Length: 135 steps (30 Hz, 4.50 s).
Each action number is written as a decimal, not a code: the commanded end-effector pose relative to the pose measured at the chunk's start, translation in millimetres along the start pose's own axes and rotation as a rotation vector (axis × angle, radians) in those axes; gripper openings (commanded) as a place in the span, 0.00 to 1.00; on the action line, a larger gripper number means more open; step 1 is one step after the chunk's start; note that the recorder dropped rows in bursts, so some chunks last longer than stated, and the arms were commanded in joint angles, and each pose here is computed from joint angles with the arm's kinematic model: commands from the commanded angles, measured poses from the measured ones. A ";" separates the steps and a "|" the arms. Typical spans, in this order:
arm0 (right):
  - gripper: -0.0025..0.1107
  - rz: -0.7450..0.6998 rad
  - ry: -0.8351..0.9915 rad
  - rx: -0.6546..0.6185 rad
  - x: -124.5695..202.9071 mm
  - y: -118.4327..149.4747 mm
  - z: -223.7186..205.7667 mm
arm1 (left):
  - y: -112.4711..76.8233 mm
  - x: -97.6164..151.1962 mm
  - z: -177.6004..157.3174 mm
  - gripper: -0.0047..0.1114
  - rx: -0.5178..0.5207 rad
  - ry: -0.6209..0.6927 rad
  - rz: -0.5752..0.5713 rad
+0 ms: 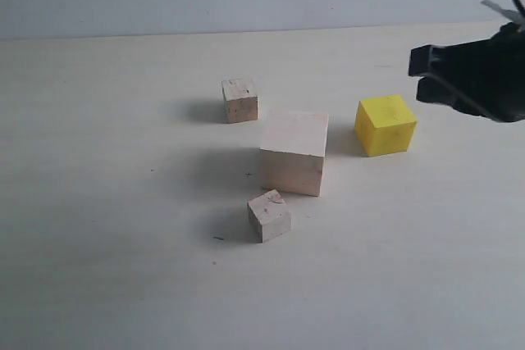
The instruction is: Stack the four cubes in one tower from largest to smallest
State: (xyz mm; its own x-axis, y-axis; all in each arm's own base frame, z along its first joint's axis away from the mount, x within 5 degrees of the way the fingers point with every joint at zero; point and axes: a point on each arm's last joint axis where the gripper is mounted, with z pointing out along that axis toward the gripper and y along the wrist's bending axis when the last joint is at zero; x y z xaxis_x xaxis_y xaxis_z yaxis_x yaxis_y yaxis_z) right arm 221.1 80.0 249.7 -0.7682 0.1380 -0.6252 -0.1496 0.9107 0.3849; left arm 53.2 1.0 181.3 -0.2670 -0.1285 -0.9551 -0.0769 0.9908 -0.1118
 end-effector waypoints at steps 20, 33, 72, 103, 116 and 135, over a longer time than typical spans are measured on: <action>0.02 0.051 0.398 0.034 -13.2 -16.5 135.4 | -0.2 0.3 0.0 0.04 0.006 -0.007 0.005; 0.02 -0.009 0.462 -0.005 -10.7 3.0 174.9 | -0.2 0.3 0.0 0.04 0.006 -0.007 0.005; 0.02 -0.460 0.201 0.145 -67.5 15.6 87.9 | -0.2 0.3 0.0 0.04 0.006 -0.007 0.005; 0.86 -0.452 0.234 0.348 -62.9 -14.2 137.0 | -0.2 0.3 0.0 0.04 0.006 -0.007 0.005; 0.86 -0.308 0.353 0.416 -73.0 -16.1 160.4 | -0.2 0.3 0.0 0.04 0.006 -0.007 0.005; 0.82 -0.330 0.483 0.413 -55.0 -25.7 184.2 | -0.2 0.3 0.0 0.04 0.006 -0.007 0.005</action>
State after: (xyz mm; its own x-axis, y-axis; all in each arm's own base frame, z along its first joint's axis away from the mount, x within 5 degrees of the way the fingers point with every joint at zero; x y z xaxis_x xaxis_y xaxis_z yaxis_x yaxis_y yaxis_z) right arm 381.3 119.6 147.1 -0.9305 -0.2605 -0.2575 -0.2371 0.9642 -0.1188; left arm 53.2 1.0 181.3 -0.2670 -0.1285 -0.9551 -0.0769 0.9908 -0.1118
